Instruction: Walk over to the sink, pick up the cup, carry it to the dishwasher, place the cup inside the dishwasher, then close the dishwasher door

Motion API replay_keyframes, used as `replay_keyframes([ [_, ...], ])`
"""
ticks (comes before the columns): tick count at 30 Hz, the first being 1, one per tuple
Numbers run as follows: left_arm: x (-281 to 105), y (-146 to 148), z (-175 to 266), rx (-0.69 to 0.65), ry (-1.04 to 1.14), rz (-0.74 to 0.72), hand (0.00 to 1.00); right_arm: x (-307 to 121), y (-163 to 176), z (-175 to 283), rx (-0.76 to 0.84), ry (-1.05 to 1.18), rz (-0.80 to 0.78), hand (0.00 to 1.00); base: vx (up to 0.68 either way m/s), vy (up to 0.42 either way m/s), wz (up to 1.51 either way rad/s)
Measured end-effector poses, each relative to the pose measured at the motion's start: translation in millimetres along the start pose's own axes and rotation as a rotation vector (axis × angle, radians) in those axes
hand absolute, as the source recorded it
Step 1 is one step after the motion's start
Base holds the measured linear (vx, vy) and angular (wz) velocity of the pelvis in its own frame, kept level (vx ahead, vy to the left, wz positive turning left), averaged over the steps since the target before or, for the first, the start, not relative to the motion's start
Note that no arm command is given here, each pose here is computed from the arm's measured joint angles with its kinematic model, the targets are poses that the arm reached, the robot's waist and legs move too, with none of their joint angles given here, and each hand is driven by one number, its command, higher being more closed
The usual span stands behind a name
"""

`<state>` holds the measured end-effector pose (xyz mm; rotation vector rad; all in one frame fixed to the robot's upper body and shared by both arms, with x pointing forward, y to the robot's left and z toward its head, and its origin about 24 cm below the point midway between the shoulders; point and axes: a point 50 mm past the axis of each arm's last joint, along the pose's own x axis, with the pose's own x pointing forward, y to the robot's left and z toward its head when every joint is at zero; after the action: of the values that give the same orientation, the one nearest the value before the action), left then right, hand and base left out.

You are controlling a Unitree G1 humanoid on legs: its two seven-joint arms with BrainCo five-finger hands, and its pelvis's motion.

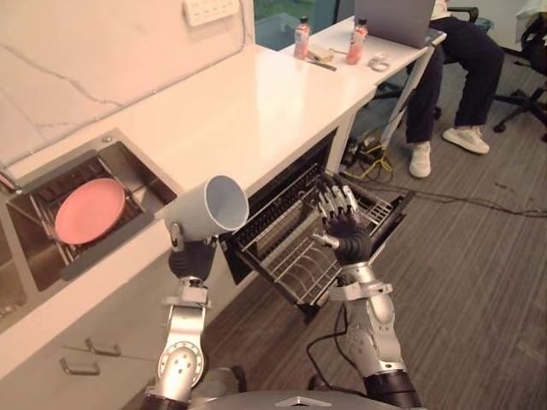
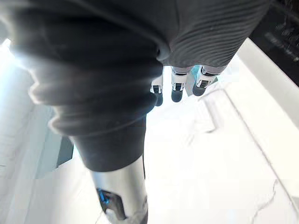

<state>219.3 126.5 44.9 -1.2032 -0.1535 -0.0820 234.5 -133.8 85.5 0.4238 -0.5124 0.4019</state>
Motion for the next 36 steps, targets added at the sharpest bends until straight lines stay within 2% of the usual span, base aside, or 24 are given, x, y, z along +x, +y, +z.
replay_keyframes([
  [9,7,-5,1,0.001,-0.017,-0.014,1.00,2,17,-7,0.053,0.019,0.117,0.00,0.00,-0.004,0.00],
  [18,6,-9,-11,-0.007,0.039,-0.027,1.00,7,27,-11,0.075,0.030,0.149,0.00,-0.03,0.011,0.01],
  [36,1,-9,-43,0.066,0.195,-0.033,1.00,24,39,-19,0.092,0.092,0.163,0.00,-0.03,0.011,0.04],
])
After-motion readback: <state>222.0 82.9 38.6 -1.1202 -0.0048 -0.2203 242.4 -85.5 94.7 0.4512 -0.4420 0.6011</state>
